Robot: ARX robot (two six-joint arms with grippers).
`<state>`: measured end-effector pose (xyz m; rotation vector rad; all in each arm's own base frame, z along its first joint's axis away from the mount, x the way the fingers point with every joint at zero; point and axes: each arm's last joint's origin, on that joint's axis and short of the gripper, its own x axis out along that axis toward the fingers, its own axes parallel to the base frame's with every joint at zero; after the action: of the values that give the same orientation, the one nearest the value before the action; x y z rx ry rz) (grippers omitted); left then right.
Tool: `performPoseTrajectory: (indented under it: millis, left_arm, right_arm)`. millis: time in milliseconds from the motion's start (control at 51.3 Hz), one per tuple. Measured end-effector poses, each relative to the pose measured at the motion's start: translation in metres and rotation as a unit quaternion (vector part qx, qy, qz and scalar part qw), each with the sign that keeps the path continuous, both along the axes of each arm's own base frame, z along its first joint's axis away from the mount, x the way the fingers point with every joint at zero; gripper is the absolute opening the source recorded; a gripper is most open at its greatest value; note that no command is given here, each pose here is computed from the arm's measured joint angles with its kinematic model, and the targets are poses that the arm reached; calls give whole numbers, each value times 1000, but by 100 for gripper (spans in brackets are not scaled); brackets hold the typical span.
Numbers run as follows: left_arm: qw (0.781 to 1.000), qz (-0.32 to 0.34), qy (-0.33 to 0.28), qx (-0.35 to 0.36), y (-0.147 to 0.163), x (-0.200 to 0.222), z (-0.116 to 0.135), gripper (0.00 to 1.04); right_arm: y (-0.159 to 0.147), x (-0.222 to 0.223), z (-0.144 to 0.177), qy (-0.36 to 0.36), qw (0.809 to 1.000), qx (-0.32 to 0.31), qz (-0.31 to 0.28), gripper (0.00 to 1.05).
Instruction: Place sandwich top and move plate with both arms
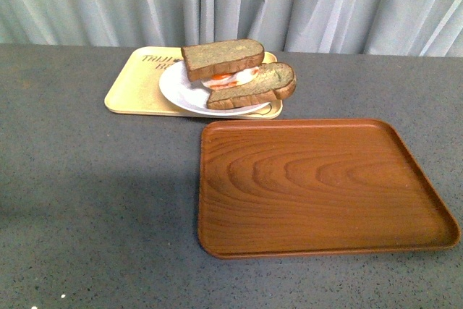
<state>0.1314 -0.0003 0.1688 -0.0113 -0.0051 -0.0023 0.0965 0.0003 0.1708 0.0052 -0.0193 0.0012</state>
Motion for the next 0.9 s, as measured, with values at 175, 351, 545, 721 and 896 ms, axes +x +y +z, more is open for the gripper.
performPoseTrajectory:
  millis: [175, 351, 545, 721, 896]
  left_arm:
    - [1000, 0, -2, 0, 0, -6, 2, 2]
    - [1000, 0, -5, 0, 0, -13, 3, 2]
    - [1000, 0, -5, 0, 0, -18, 3, 2]
    - [1000, 0, -5, 0, 0, -21, 2, 2]
    - [1000, -1, 12, 0, 0, -29, -2, 2]
  right_arm:
    - [0, 0, 0, 0, 1000, 0, 0, 96]
    - [0, 0, 0, 0, 1000, 0, 0, 96]
    - [0, 0, 0, 0, 1000, 0, 0, 96]
    - [0, 0, 0, 0, 1000, 0, 0, 96]
    - [0, 0, 0, 0, 1000, 0, 0, 96]
